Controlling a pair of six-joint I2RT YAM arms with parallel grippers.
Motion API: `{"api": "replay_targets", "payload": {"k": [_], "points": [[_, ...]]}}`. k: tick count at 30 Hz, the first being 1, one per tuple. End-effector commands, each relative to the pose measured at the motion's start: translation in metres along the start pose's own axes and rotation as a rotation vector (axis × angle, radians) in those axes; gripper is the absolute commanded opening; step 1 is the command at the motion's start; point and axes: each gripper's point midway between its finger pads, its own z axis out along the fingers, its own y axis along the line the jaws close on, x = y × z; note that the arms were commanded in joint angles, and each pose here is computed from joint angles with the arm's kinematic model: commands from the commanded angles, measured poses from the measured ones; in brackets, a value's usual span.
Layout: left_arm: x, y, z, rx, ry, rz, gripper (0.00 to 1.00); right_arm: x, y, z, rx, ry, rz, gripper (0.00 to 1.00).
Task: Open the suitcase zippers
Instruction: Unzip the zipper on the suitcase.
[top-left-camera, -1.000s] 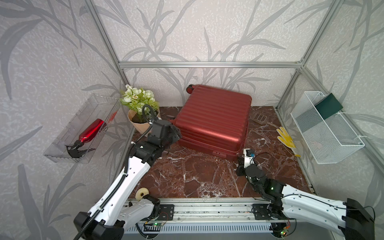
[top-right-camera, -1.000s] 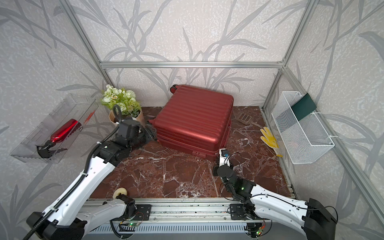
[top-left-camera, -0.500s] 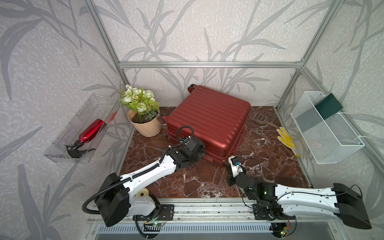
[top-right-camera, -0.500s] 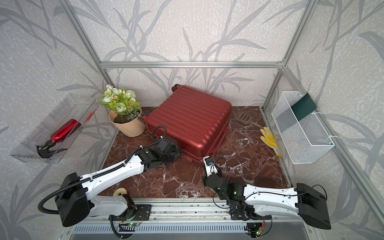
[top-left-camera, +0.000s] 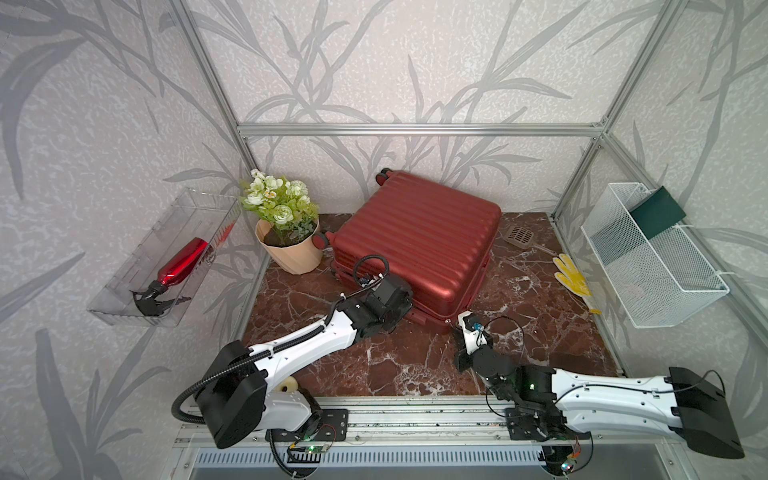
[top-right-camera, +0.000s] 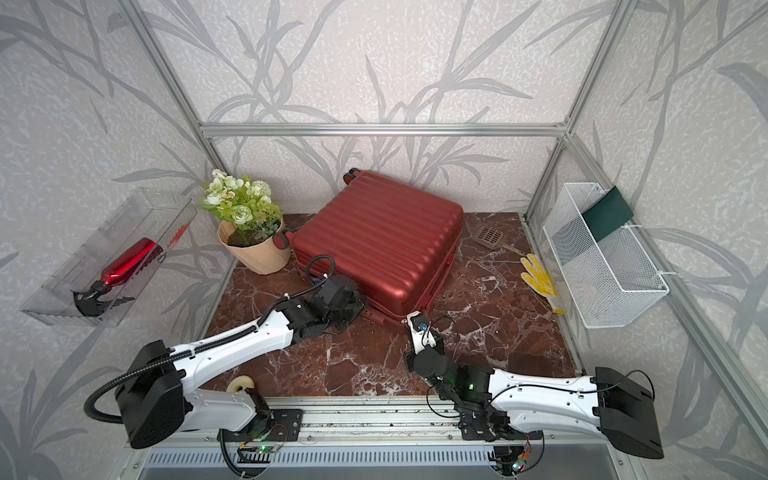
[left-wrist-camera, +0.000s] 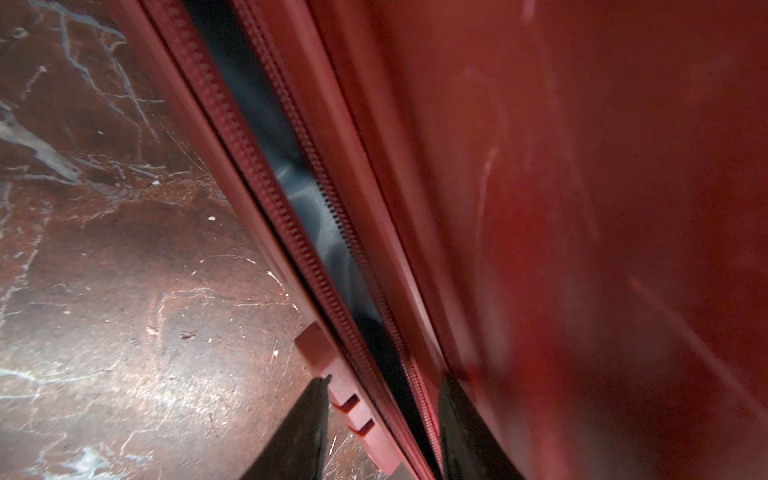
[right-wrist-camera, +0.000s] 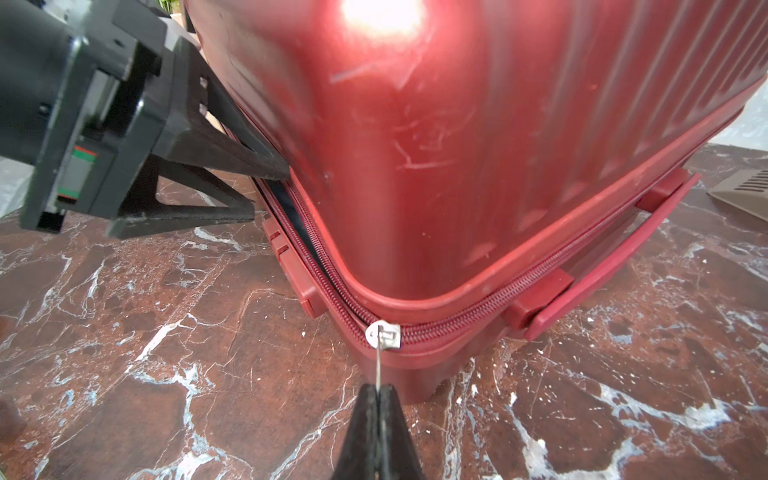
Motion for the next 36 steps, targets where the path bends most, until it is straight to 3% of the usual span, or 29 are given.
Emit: {"api": "replay_targets", "payload": {"k": [1, 10, 19, 22, 24, 25, 28, 36], "points": [[-0.014, 0.038, 0.033, -0.119, -0.072, -0.02, 0.44, -0.016, 0.016, -0.005, -0.066, -0.047, 0.027, 0.0], [-0.026, 0.063, 0.018, -0.117, -0.131, -0.044, 0.19, -0.016, 0.003, -0.008, -0.026, -0.079, 0.039, 0.0], [-0.036, 0.078, 0.019, -0.111, -0.176, -0.061, 0.22, -0.016, 0.013, -0.003, -0.051, -0.069, 0.033, 0.0], [-0.036, 0.072, 0.031, -0.124, -0.143, -0.042, 0.36, -0.016, 0.017, -0.001, -0.06, -0.06, 0.02, 0.0], [-0.037, 0.068, 0.038, -0.147, -0.113, -0.039, 0.37, -0.017, 0.019, 0.0, -0.063, -0.061, 0.014, 0.0], [-0.038, 0.066, 0.039, -0.148, -0.105, -0.036, 0.32, -0.017, 0.02, 0.0, -0.067, -0.062, 0.01, 0.0], [-0.048, 0.062, 0.036, -0.147, -0.114, -0.024, 0.01, -0.021, 0.012, 0.001, -0.018, -0.069, -0.027, 0.0], [-0.08, 0.068, 0.009, -0.182, -0.145, 0.078, 0.0, -0.012, -0.06, 0.004, 0.171, 0.018, -0.033, 0.0]]}}
